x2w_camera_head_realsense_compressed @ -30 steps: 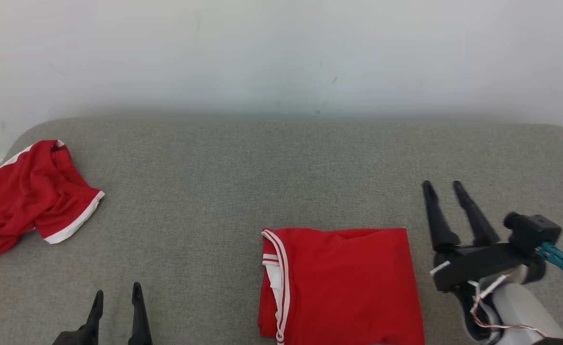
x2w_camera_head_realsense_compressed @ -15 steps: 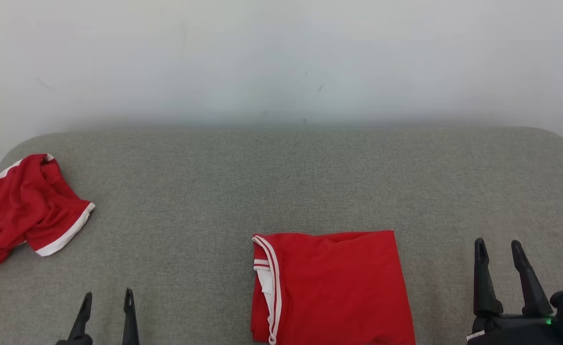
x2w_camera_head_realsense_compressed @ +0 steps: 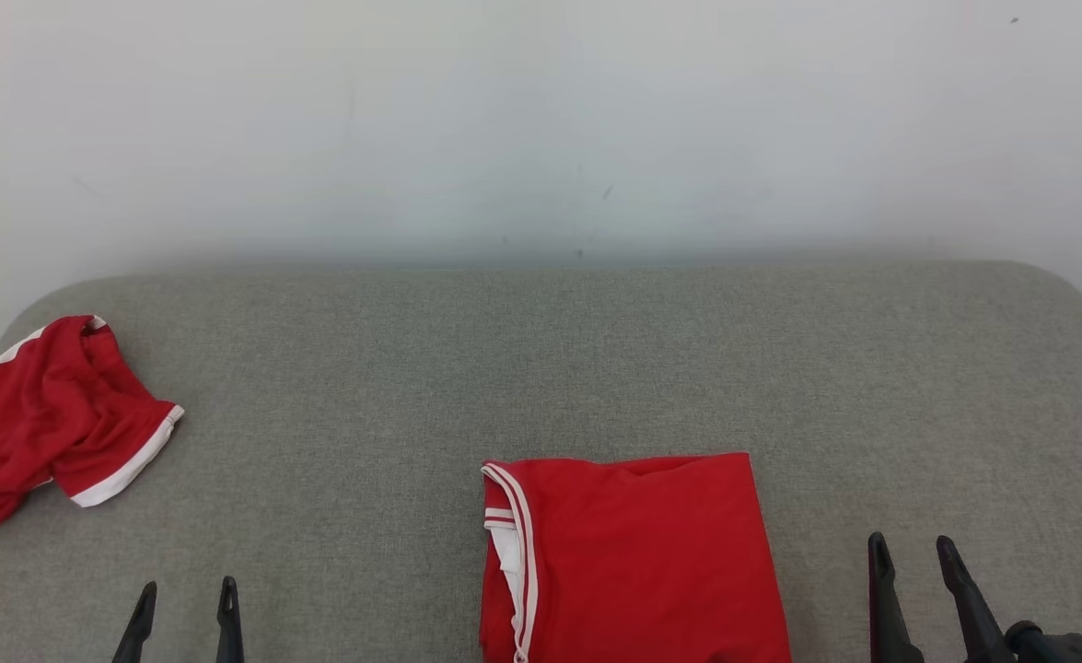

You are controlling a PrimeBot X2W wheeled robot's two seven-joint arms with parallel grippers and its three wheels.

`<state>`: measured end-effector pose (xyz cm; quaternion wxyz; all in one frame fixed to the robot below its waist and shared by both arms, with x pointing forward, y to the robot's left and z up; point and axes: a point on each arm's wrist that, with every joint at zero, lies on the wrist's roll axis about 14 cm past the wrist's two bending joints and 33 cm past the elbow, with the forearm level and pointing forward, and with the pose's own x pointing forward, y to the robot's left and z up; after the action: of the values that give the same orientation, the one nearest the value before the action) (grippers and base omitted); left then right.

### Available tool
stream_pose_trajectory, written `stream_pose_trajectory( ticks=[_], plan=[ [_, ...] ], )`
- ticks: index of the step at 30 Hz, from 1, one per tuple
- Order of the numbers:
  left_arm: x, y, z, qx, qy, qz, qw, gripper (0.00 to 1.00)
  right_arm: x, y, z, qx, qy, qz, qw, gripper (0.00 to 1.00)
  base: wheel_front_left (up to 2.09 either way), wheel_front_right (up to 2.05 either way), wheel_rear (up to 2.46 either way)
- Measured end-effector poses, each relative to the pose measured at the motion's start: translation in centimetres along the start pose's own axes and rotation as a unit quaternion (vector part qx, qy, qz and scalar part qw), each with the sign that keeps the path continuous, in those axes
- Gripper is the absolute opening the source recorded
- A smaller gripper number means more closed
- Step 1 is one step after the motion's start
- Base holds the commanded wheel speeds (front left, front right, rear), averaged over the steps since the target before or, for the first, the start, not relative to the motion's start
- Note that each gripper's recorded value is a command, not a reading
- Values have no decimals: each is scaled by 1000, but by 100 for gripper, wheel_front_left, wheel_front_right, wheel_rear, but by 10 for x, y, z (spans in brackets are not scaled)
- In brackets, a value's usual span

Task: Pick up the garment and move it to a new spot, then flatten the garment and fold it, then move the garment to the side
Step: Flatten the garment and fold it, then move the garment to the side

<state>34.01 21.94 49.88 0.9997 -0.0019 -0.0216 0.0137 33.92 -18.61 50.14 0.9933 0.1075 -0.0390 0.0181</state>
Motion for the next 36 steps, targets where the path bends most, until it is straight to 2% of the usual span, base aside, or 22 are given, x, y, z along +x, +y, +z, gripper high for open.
stream_pose_trajectory(
  ticks=[12,36],
  plan=[
    [-10,3,6,9,-11,2,1000,100,-5,21,-16,-10,24,32,999,100,0,0,0],
    [-10,-5,3,3,-9,-4,1000,100,-3,22,-23,-24,37,36,998,100,0,0,0]
  ],
)
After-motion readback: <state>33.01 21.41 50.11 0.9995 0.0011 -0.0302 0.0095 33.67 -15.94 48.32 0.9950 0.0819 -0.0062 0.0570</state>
